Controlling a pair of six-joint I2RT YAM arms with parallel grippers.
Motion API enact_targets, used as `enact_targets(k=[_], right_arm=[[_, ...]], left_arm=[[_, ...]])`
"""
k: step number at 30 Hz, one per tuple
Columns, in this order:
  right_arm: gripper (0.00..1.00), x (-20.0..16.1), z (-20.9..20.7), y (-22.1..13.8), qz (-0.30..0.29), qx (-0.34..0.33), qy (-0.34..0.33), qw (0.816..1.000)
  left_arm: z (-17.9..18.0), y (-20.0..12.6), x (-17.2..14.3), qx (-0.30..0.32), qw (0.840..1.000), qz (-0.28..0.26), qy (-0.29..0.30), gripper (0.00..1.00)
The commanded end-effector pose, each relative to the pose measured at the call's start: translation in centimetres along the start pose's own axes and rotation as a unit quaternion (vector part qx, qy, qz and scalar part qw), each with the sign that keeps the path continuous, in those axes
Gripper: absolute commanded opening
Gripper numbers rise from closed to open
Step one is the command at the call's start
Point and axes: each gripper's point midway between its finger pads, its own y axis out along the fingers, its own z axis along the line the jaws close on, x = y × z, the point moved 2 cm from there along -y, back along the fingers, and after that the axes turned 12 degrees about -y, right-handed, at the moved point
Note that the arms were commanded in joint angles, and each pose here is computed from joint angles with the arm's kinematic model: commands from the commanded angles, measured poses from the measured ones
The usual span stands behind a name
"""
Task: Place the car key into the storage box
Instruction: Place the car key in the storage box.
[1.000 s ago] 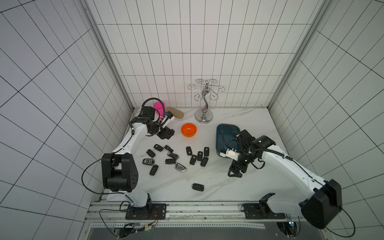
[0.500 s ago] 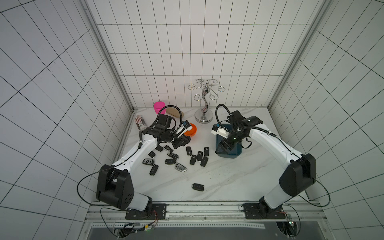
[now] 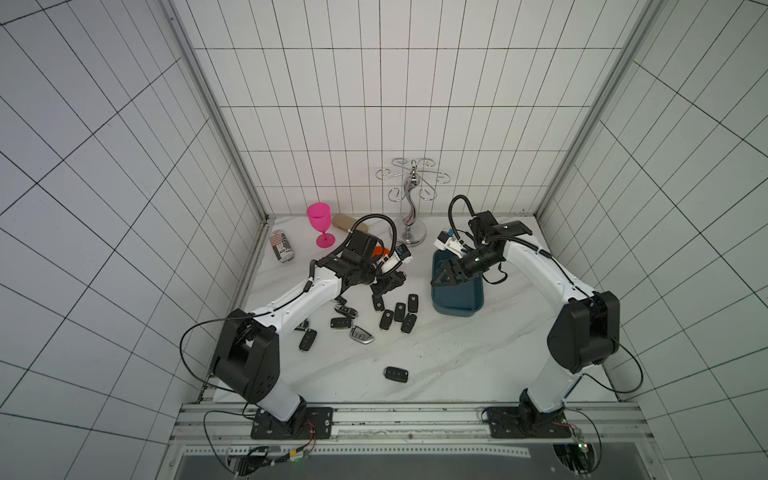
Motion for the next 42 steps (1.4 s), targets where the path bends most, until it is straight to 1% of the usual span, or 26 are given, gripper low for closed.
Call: enact_targets(k=[1,4,7,14,17,24,27,28,33,39,42], right_arm=[[0.72,2.3,-0.3,-0.5,-0.031,0.020,0.012,0.999],[0.70,2.6,-1.1,0.0,-0.032,0.020,0.023,0.999],[0.69,3.0,-1.7,0.2,-0.036,0.027,0.032,0.998],[0.67,3.2,-2.4,0.6,-0.043,0.035,0.043,0.998],[0.67,3.3,-2.4,0.6,-0.046,0.035,0.041,0.997],[0.62,3.3,-2.1,0.5,-0.049,0.040,0.042,0.997],[0.57,3.2,-2.0,0.5,-0.049,0.041,0.041,0.997],[0.52,3.2,-2.0,0.5,-0.049,0.042,0.041,0.997],[0.39,3.0,-2.1,0.6,-0.047,0.040,0.041,0.997],[0.37,2.7,-1.9,0.9,-0.043,0.044,0.042,0.997],[0.32,2.5,-1.6,1.1,-0.040,0.048,0.041,0.997]], left_arm=[[-0.1,0.7,3.3,0.023,0.999,-0.037,0.011,0.17],[-0.4,1.3,4.2,0.017,0.999,-0.041,0.007,0.17],[-1.6,1.9,4.6,0.001,0.999,-0.042,0.010,0.17],[-3.0,3.5,4.2,-0.018,0.999,-0.029,0.010,0.16],[-3.6,4.0,4.0,-0.023,0.999,-0.023,0.021,0.16],[-3.8,4.9,4.7,-0.025,0.999,-0.023,0.026,0.17],[-3.8,5.2,5.1,-0.026,0.999,-0.025,0.026,0.17],[-3.8,5.3,5.2,-0.027,0.999,-0.025,0.027,0.17],[-3.8,5.3,5.6,-0.024,0.999,-0.029,0.028,0.17],[-4.3,5.5,5.9,-0.026,0.999,-0.030,0.036,0.17],[-4.4,5.7,6.0,-0.027,0.999,-0.030,0.037,0.17]])
